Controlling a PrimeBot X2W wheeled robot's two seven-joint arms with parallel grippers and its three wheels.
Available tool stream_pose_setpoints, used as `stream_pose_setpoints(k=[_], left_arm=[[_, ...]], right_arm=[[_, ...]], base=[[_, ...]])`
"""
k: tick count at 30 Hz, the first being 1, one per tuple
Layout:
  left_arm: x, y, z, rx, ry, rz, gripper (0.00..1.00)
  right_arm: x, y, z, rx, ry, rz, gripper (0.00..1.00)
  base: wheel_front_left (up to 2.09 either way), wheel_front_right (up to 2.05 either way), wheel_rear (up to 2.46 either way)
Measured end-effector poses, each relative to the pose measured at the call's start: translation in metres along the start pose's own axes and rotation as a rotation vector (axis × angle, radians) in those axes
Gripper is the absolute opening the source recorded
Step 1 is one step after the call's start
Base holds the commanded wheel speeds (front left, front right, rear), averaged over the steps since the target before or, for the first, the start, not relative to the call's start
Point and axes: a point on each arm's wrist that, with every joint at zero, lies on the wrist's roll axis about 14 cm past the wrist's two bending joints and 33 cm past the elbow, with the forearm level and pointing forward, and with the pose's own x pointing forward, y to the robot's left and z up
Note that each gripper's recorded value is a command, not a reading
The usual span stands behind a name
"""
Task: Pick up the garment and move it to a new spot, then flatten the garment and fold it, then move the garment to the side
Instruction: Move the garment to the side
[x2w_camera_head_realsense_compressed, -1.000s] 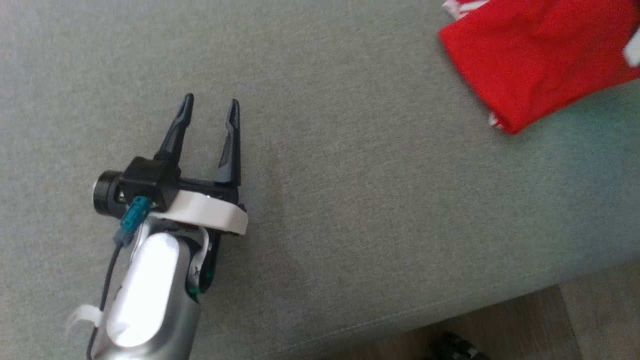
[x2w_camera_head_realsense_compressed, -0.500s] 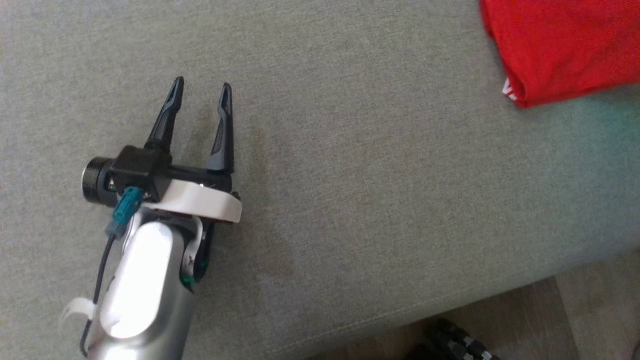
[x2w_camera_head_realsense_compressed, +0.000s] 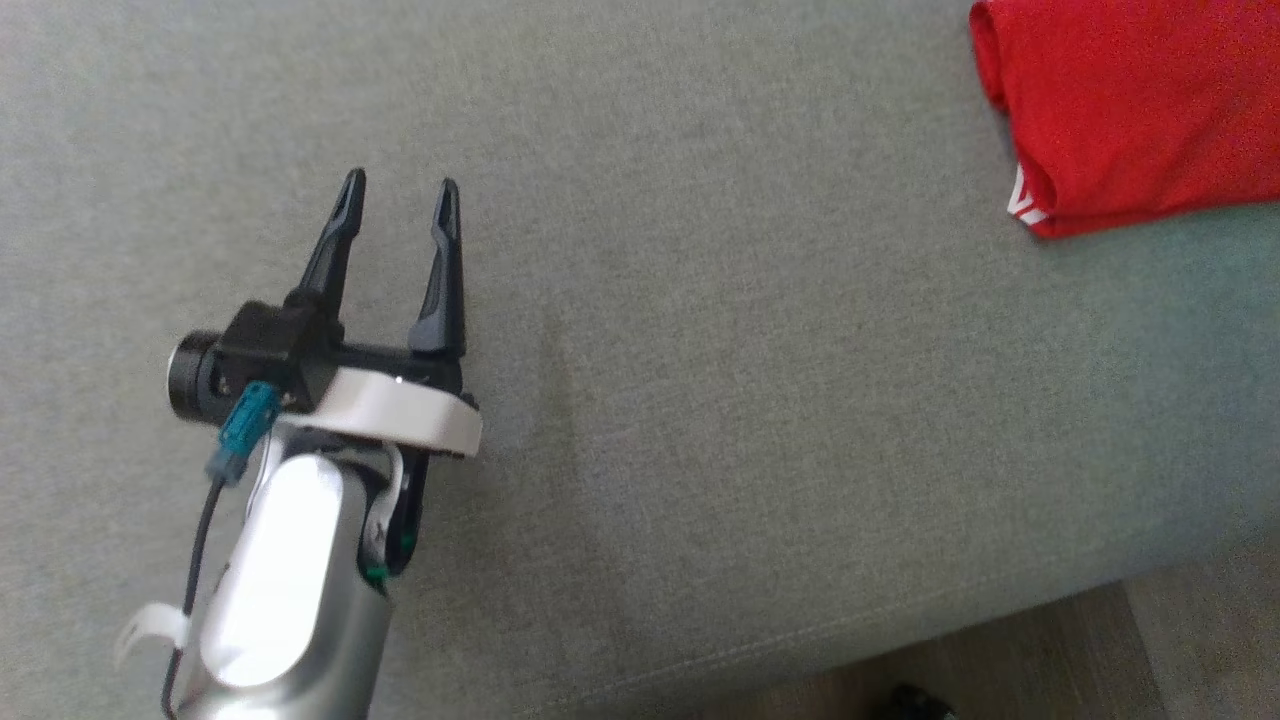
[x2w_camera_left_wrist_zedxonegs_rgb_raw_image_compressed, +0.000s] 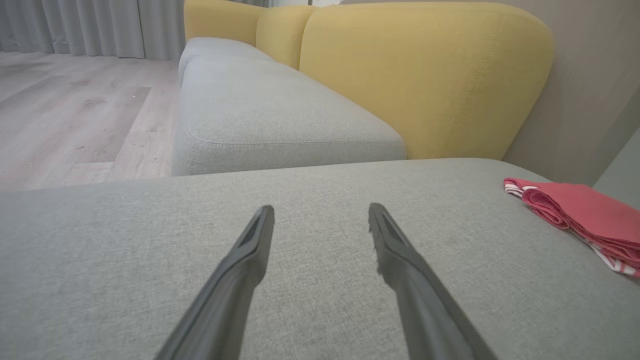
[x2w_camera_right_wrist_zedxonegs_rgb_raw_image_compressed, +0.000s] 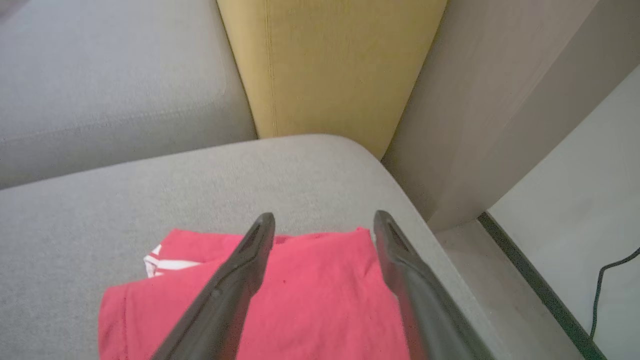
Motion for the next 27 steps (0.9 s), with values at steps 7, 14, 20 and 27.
stream_pose_setpoints(k=[7, 14, 20, 27], left_arm=[[-0.032, 0.010, 0.027, -0.003, -0.033, 0.068, 1.00], [-0.075, 0.027, 0.064, 0.025, -0.100, 0.157, 1.00], [-0.111, 0.039, 0.085, 0.053, -0.145, 0.221, 1.00], [-0.146, 0.061, 0.091, 0.085, -0.157, 0.312, 1.00]], right_arm=[[-0.039, 0.028, 0.080, -0.014, -0.327, 0.106, 1.00], [-0.091, 0.071, 0.080, 0.046, -0.476, 0.263, 1.00], [-0.131, 0.099, 0.055, 0.056, -0.555, 0.370, 1.00], [-0.158, 0.129, 0.006, 0.080, -0.565, 0.449, 1.00]], base=[[0.00, 0.00, 0.00], [0.00, 0.00, 0.00], [0.00, 0.00, 0.00], [0.00, 0.00, 0.00]])
